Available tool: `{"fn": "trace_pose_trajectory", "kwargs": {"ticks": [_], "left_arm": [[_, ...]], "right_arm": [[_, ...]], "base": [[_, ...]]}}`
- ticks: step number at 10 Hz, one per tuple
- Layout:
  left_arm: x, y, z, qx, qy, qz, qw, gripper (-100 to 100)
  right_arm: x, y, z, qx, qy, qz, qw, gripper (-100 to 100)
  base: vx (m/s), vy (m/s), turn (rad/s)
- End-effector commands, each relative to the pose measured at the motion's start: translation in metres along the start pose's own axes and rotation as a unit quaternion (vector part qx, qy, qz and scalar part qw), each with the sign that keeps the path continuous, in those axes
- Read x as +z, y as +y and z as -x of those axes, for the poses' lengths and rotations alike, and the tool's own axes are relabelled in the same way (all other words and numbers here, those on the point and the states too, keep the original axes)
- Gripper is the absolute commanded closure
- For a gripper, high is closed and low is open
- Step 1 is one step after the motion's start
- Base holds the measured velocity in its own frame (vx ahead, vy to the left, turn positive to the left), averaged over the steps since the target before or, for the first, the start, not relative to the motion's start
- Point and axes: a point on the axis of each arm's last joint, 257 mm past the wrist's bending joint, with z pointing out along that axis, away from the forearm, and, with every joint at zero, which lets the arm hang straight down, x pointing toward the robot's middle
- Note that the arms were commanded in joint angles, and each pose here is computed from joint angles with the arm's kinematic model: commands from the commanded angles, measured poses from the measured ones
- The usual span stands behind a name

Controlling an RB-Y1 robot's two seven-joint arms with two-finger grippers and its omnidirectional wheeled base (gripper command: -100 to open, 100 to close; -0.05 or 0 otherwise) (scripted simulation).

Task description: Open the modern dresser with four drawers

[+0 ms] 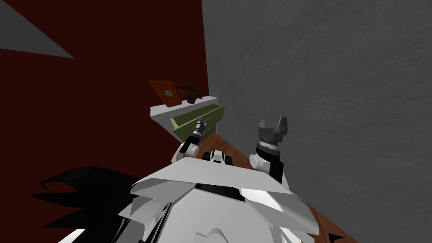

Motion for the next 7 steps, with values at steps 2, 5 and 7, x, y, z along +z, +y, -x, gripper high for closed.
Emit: {"fn": "trace_pose_trajectory", "kwargs": {"ticks": [2,5,7], "left_arm": [[-0.008,-0.022,-0.001,-0.001,0.0,-0.001,1.0,-100],[-0.016,-0.04,-0.002,-0.002,0.001,-0.001,1.0,-100],[-0.019,-0.046,-0.003,-0.002,0.001,-0.001,1.0,-100]], "right_arm": [[0.0,0.0,0.0,0.0,0.0,0.0,1.0,0],[0.0,0.0,0.0,0.0,0.0,0.0,1.0,0],[0.0,0.0,0.0,0.0,0.0,0.0,1.0,0]], "base": [[0.052,0.012,0.012],[0.033,-0.005,0.008],[0.02,0.001,-0.001]]}}
